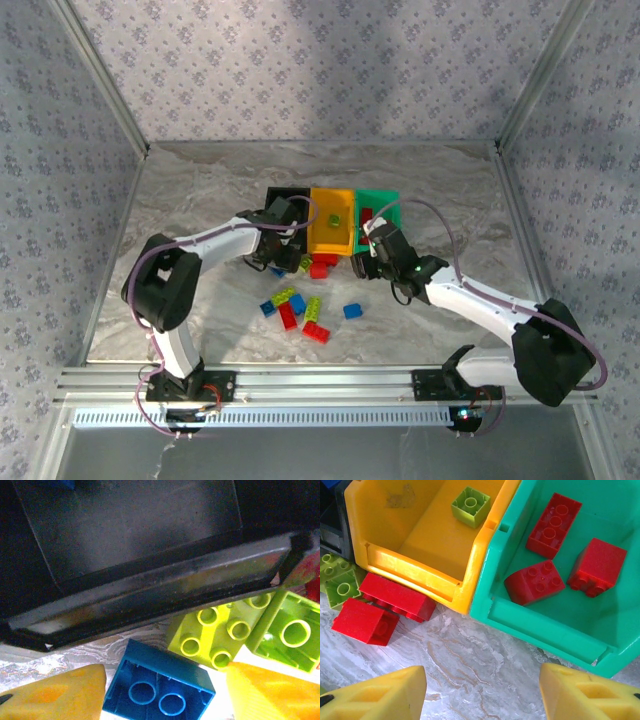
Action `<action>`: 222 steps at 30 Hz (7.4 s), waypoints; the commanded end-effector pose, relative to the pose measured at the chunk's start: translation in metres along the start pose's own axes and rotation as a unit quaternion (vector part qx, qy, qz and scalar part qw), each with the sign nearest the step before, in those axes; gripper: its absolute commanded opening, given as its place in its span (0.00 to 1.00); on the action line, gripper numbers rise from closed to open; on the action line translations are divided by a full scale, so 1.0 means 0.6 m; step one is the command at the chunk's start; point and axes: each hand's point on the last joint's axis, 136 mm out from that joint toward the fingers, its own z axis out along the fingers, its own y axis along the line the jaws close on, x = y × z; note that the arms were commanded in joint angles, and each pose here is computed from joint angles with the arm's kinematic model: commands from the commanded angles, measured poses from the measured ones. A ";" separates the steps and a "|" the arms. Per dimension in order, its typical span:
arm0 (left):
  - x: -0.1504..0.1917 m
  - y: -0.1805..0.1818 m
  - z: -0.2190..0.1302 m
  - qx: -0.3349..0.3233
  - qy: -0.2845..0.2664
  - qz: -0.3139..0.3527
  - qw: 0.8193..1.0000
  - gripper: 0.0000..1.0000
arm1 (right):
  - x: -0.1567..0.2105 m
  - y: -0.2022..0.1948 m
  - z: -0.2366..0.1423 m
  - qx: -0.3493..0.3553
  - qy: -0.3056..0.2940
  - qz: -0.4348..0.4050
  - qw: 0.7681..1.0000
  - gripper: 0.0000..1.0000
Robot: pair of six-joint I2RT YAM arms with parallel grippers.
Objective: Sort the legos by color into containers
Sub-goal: Pick up the lego from the center of the table, then place the lego in the container, then pick up the lego from the center of the table, then place the lego in the container, then pick up the lego from the center of the table.
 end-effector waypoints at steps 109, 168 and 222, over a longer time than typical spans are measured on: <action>0.003 0.075 -0.149 -0.034 -0.255 -0.083 0.963 0.79 | 0.029 0.171 0.131 -0.022 0.107 -0.013 0.994 0.43; 0.026 0.045 -0.125 -0.010 -0.237 -0.100 0.966 0.79 | 0.023 0.244 0.119 -0.159 0.132 0.011 0.978 0.64; 0.039 0.053 -0.122 -0.017 -0.234 -0.102 0.967 0.79 | -0.075 0.215 0.111 -0.071 0.047 -0.044 0.995 0.35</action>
